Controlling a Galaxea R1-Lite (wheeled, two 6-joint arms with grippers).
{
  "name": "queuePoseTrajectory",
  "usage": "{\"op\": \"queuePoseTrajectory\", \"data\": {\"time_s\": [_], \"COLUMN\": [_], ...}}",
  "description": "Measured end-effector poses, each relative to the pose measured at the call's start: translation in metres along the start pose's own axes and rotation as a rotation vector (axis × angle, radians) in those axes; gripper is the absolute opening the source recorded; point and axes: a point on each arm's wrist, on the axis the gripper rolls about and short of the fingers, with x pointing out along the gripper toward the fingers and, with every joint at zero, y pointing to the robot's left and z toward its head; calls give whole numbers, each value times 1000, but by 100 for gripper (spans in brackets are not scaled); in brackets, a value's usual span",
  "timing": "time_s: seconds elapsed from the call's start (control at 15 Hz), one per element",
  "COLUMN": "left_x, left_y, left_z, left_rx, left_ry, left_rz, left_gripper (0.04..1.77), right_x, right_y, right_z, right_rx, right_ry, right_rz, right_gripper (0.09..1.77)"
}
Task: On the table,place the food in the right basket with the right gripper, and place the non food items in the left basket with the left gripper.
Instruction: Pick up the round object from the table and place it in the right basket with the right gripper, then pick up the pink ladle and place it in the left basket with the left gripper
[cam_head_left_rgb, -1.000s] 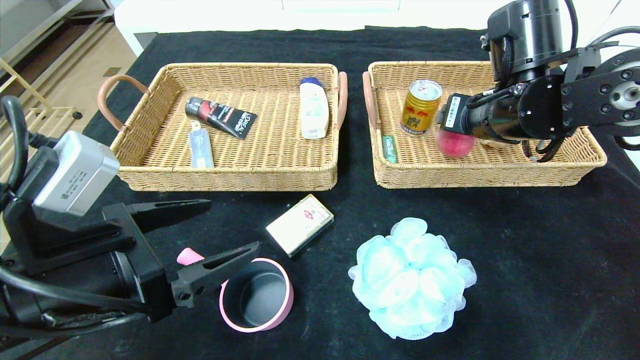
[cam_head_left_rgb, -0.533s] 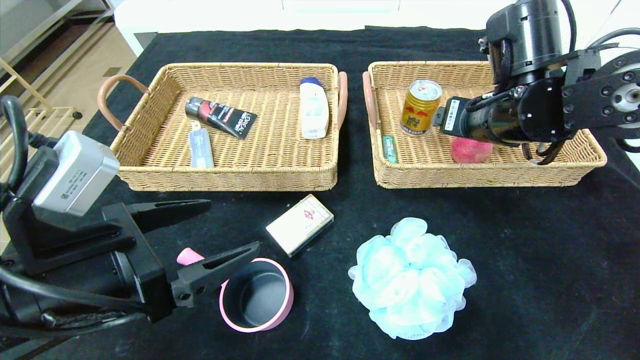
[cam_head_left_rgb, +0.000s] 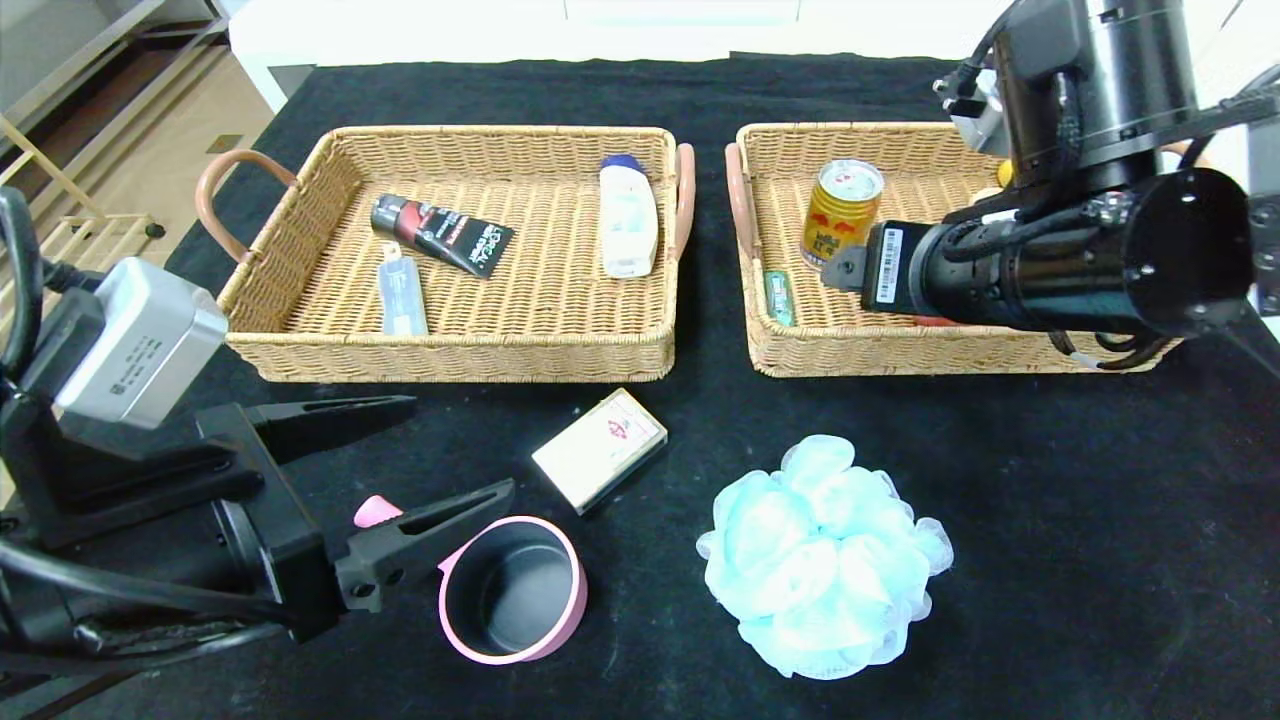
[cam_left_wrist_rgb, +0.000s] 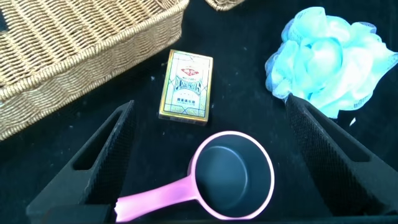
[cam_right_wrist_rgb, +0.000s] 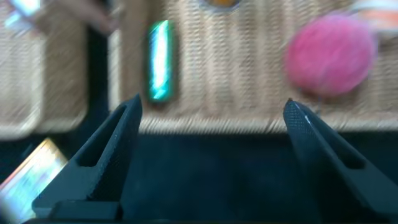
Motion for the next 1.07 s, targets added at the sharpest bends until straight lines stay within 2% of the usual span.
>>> {"op": "queuePoseTrajectory", "data": {"time_s": [0.13,0.33,0.53,0.8,0.93,1.07], "left_x": [0,1,2,0,0,-1], "left_y": [0,0,-1,-1,-1,-1], "left_z": [0,-2,-3,-1,-1,-1], "left_rx": [0,8,10,13,12,12], "left_ry": [1,10,14,9,13,13], "left_rz": [0,-3,-8,-6,-6,-7], "left_gripper": [172,172,172,172,172,172], "right_x": [-22,-43,-60,-94,-103,-107], "right_y": [5,2,-11,-39,-53,-64], "right_z": [-13,-35,-57,-84,-92,-99], "right_rx": [-29,-115,-224,-411,-462,-507], "right_ry": [20,-24,-90,-102,-116,-129], "right_rz": [97,248,440,729,780,792], "right_gripper": [167,168,169,170,170,170]}}
